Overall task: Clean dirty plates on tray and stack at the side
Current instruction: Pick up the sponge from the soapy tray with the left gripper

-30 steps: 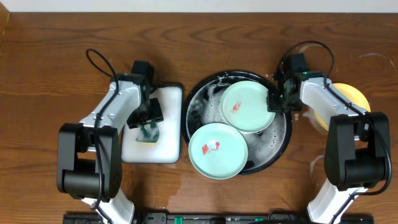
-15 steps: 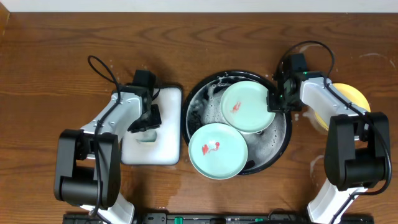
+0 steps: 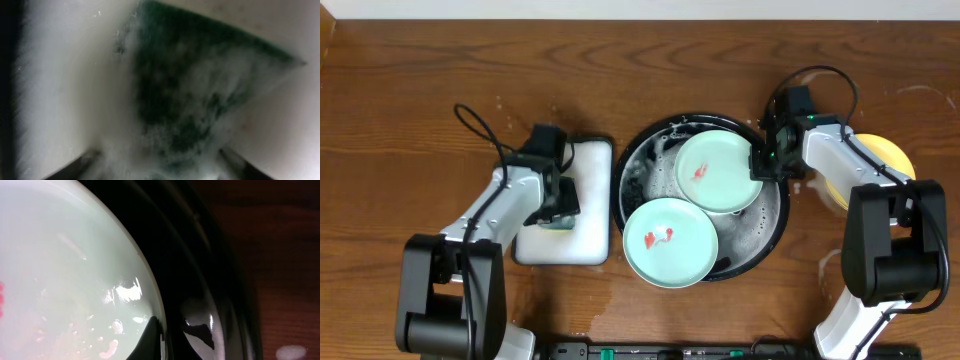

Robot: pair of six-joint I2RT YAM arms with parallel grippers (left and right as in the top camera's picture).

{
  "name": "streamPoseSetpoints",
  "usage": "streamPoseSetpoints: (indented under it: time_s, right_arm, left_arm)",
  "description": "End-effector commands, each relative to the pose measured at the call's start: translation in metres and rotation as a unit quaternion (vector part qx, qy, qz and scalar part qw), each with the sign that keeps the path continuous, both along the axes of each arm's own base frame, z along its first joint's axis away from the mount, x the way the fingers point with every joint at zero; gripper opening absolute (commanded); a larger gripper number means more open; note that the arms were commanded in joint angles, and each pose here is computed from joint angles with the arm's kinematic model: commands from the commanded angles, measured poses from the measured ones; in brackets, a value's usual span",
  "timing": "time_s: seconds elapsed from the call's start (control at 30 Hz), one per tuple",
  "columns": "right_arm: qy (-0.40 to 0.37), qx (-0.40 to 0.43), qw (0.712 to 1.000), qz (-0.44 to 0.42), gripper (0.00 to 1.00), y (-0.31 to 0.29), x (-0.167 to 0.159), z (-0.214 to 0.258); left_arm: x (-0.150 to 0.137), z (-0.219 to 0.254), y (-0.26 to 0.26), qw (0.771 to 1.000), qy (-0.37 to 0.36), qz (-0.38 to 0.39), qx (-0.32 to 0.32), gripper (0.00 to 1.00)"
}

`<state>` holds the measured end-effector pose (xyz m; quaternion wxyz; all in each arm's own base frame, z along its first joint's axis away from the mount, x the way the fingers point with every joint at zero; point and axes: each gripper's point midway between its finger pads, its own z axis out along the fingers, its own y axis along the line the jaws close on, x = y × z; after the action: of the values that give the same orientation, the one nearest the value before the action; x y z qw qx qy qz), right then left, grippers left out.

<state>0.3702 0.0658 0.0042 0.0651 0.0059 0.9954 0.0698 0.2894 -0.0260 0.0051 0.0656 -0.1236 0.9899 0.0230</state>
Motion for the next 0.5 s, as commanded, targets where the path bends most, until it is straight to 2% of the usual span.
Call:
streamPoseSetpoints:
  time_s: [0.0,0.03,0.07,0.17,0.2,0.23,0.3,0.33,0.37,0.47]
  right_arm:
    - [0.039,-0.007,0.999,0.003,0.01,-0.002,-0.017,-0.02]
    - [0.04,-0.008,0.999,0.003,0.01,-0.002,-0.017,-0.02]
    - [0.04,-0.008,0.999,0.003,0.01,-0.002,-0.018,-0.02]
    - [0.041,-0.008,0.999,0.003,0.01,-0.002,-0.018,-0.02]
    - [0.041,-0.008,0.999,0.003,0.01,-0.002,-0.018,-0.02]
    - [0.042,-0.008,0.999,0.004,0.01,-0.002,-0.019,-0.02]
    - [0.043,-0.008,0.999,0.004,0.01,-0.002,-0.019,-0.02]
    - [0.043,-0.008,0.999,0.004,0.01,-0.002,-0.019,-0.02]
    - [0.043,-0.008,0.999,0.004,0.01,-0.002,-0.019,-0.02]
    - [0.043,-0.008,0.999,0.004,0.01,-0.002,-0.019,-0.02]
  left_arm:
    - [-0.012,-0.019,0.0,1.0,0.005,0.0,-0.004,0.34]
    - [-0.009,-0.019,-0.003,1.0,0.0,-0.001,-0.012,0.13]
    - [-0.006,-0.017,-0.004,1.0,-0.005,-0.001,-0.015,0.08]
    - [0.001,-0.007,-0.005,1.0,-0.005,-0.003,-0.015,0.08]
    - [0.003,-0.003,-0.005,1.0,-0.005,-0.003,-0.014,0.11]
    - [0.006,0.004,-0.006,1.0,-0.004,-0.003,-0.014,0.31]
    - [0.011,0.016,-0.007,1.0,-0.001,-0.003,-0.016,0.44]
    - [0.013,0.021,-0.007,1.0,-0.001,-0.003,-0.015,0.56]
    - [0.015,0.026,-0.008,1.0,0.0,-0.003,-0.015,0.61]
    - [0.019,0.035,-0.008,1.0,0.001,-0.003,-0.015,0.65]
